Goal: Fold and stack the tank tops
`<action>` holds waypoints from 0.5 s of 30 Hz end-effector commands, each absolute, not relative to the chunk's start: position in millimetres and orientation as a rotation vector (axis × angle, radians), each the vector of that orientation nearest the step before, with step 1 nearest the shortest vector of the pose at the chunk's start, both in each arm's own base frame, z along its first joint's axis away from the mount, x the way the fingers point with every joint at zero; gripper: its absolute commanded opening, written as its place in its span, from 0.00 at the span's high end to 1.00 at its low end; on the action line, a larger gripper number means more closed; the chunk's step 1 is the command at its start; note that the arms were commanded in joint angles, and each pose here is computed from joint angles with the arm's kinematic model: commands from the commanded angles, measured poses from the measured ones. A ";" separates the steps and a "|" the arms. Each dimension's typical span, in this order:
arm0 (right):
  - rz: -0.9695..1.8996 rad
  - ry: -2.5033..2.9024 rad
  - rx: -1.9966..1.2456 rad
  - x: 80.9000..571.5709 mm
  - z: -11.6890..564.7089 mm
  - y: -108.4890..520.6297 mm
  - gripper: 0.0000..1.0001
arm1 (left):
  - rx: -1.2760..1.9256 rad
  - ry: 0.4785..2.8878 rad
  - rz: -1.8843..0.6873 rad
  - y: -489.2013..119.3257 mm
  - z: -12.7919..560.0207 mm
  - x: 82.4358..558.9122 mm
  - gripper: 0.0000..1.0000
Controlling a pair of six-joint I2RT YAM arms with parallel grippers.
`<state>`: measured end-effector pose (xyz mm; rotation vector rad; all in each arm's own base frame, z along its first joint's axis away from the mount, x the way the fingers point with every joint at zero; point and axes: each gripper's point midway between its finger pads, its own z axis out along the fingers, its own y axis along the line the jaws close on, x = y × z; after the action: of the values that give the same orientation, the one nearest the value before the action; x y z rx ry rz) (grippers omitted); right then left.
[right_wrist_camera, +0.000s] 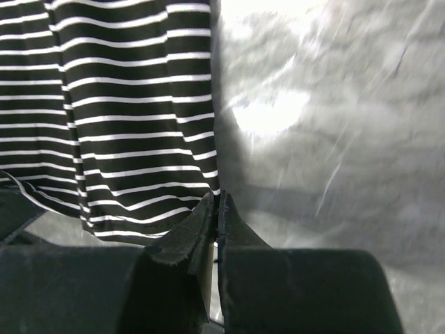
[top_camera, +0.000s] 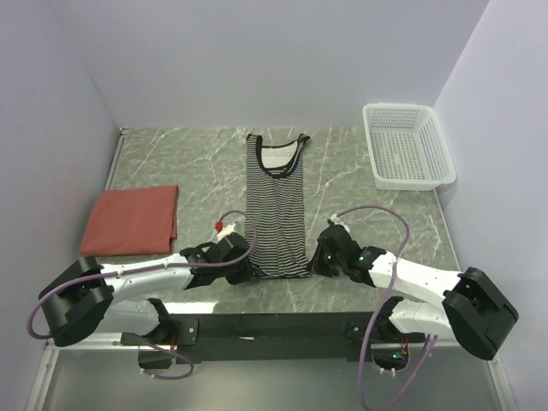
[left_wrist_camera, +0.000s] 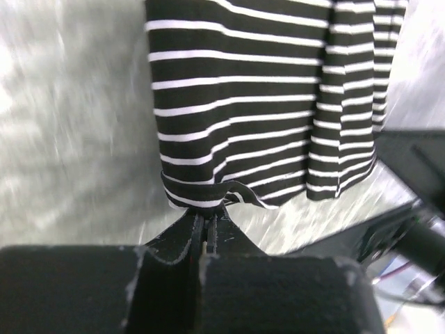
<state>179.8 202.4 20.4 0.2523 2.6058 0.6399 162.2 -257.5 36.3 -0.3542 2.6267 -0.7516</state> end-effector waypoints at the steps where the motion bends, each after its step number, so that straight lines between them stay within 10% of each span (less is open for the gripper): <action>1: 0.570 2.632 0.233 162.8 18.0 192.3 1.00 | -0.285 2.686 -0.637 -241.4 25.8 135.7 0.99; 15: 0.643 2.547 0.178 136.2 91.5 231.6 1.00 | -0.305 2.584 -0.706 -245.2 95.2 105.1 0.99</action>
<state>110.8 226.1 57.5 0.1079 2.6530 0.6687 81.3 -246.9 65.7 -0.2133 2.6876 -0.7165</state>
